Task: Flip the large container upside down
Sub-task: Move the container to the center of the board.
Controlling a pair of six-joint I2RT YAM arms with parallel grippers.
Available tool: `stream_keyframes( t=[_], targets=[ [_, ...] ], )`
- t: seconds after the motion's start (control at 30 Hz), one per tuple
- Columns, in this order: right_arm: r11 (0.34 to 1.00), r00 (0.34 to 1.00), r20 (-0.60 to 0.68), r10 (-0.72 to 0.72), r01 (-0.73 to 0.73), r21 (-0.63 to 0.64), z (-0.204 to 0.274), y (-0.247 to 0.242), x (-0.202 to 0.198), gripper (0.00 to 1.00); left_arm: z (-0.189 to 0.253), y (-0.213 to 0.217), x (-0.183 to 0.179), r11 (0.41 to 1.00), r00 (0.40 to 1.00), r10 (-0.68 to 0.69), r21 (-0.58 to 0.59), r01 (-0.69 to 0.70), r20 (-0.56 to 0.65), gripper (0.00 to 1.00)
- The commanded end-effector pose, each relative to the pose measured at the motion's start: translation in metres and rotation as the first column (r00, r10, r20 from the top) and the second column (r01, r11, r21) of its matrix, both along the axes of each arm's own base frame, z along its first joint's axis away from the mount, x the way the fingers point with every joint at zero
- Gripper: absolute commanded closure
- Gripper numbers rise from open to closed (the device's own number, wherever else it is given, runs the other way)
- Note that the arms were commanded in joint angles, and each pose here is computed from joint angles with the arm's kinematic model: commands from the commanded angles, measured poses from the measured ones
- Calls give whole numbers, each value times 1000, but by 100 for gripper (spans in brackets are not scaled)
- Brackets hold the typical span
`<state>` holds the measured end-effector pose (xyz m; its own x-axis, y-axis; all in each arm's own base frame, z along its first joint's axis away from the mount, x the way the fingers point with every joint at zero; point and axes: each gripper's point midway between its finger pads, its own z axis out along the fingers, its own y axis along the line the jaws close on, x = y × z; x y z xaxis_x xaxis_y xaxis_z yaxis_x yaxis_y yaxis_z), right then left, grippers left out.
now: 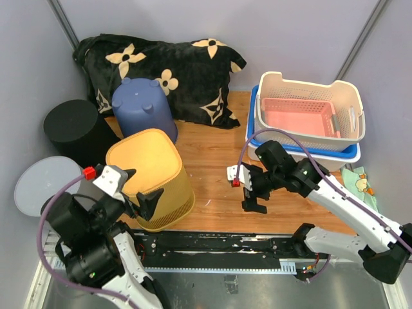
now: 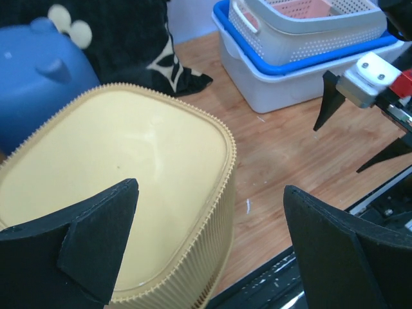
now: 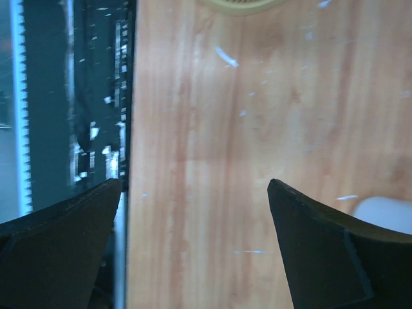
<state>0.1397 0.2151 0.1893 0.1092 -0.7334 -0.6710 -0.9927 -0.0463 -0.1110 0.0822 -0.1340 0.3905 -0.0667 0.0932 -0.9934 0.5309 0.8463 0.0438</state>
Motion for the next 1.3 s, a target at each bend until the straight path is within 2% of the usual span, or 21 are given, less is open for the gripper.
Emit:
stream_keyframes(
  t=[0.0, 0.13, 0.3, 0.43, 0.53, 0.7, 0.83, 0.93, 1.03, 1.13, 1.2, 1.27],
  targets=[
    [1000, 993, -117, -8, 12, 28, -12, 12, -9, 0, -21, -9, 2, 994, 997, -33, -102, 26, -65, 1],
    [986, 996, -35, -84, 88, 140, 21, 59, 34, 0, -12, -8, 1, 996, 998, -1, -91, -4, -57, 1],
    [957, 997, -10, -78, 78, 279, 44, 121, 55, 0, -10, -5, 1, 996, 998, 33, -78, -37, -53, 1],
    [952, 995, -98, 18, 13, 307, 40, 154, 39, 0, -8, 7, 9, 992, 993, 93, -83, -99, -77, 1],
    [954, 992, -86, 90, -61, 293, 33, 170, 20, 0, 2, 25, 20, 977, 979, 184, -89, -192, -85, 1],
    [946, 995, -67, 77, -51, 319, 34, 193, 25, 0, 19, 70, 40, 919, 918, 387, -46, -392, -83, 1],
    [934, 994, -91, 56, -20, 357, 42, 213, 34, 0, 19, 146, 50, 739, 732, 674, 87, -668, -102, 1],
    [933, 996, -81, 43, -11, 361, 44, 226, 34, 0, 19, 184, 41, 594, 591, 803, 181, -784, -79, 1],
    [940, 999, -35, -29, 39, 338, 39, 240, 42, 0, 21, 207, 31, 483, 482, 874, 225, -846, -66, 1],
    [946, 995, 38, -96, 80, 315, 36, 253, 49, 0, 21, 219, 23, 410, 405, 912, 238, -880, -74, 1],
    [945, 988, 81, -135, 104, 311, 35, 258, 54, 0, 18, 230, 14, 324, 307, 946, 235, -916, -105, 1],
    [947, 984, 103, -145, 108, 301, 33, 263, 54, 0, 16, 234, 7, 286, 261, 957, 258, -923, -129, 1]
  ],
)
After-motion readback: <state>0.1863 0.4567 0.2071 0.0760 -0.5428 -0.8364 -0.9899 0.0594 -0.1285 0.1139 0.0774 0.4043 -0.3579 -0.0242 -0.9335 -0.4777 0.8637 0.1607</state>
